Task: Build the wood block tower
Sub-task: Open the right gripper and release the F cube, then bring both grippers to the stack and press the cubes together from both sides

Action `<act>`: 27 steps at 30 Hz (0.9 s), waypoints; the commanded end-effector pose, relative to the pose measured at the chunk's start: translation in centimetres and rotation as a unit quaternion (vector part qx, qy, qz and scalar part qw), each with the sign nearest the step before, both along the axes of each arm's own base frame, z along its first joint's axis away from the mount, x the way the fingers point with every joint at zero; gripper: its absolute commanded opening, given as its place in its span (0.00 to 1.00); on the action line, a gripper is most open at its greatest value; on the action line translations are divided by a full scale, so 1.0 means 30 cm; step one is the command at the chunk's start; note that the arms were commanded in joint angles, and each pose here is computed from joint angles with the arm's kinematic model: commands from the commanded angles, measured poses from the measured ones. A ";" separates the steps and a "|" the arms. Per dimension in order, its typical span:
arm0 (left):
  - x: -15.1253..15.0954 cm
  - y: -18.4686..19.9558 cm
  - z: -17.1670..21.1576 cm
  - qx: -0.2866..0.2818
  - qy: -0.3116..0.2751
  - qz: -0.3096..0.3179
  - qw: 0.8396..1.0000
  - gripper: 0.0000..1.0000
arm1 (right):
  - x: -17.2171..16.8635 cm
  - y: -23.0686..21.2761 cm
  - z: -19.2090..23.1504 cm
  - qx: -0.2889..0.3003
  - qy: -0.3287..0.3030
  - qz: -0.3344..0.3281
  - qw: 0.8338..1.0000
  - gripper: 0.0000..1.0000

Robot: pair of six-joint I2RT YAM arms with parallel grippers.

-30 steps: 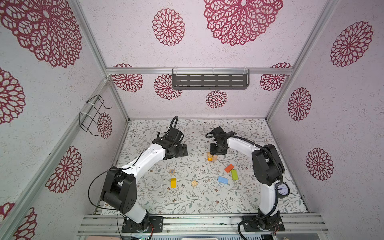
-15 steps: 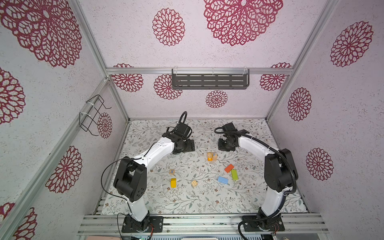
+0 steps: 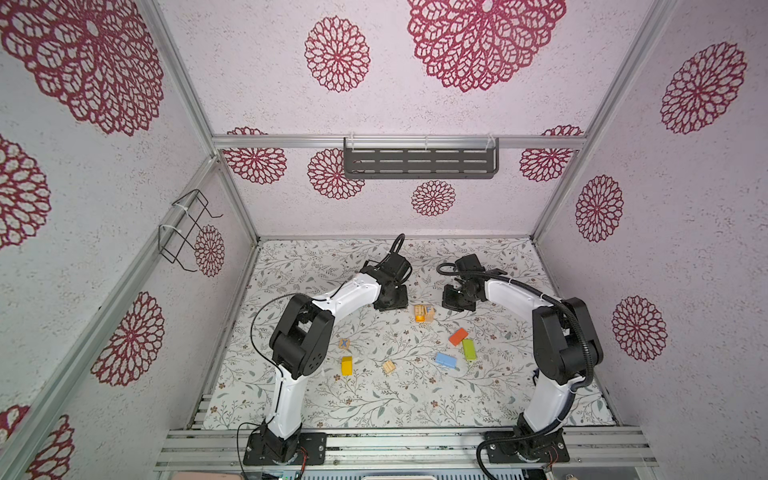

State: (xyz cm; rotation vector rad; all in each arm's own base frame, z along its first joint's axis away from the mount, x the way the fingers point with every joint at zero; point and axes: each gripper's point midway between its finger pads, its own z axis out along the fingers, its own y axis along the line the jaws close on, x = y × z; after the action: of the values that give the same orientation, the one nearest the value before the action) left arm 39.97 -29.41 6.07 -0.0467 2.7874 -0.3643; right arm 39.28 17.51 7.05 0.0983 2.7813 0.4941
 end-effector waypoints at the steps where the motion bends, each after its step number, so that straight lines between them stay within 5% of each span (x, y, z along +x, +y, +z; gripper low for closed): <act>1: 0.029 -0.039 -0.005 -0.021 -0.010 0.011 1.000 0.37 | 0.025 0.032 0.032 0.030 -0.015 0.008 0.999 0.01; 12: 0.049 -0.092 -0.070 -0.034 -0.002 0.016 0.999 0.18 | 0.029 0.058 -0.023 0.049 0.002 0.008 0.999 0.00; 27: 0.040 -0.161 -0.112 -0.047 0.010 0.005 0.999 0.08 | 0.020 0.086 -0.081 0.065 0.023 0.016 0.997 0.00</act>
State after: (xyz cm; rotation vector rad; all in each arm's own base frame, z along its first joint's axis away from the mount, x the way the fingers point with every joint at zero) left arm 41.11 -33.12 2.88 -0.0848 2.7926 -0.4634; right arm 39.90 19.77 4.26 0.0896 2.8033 0.6540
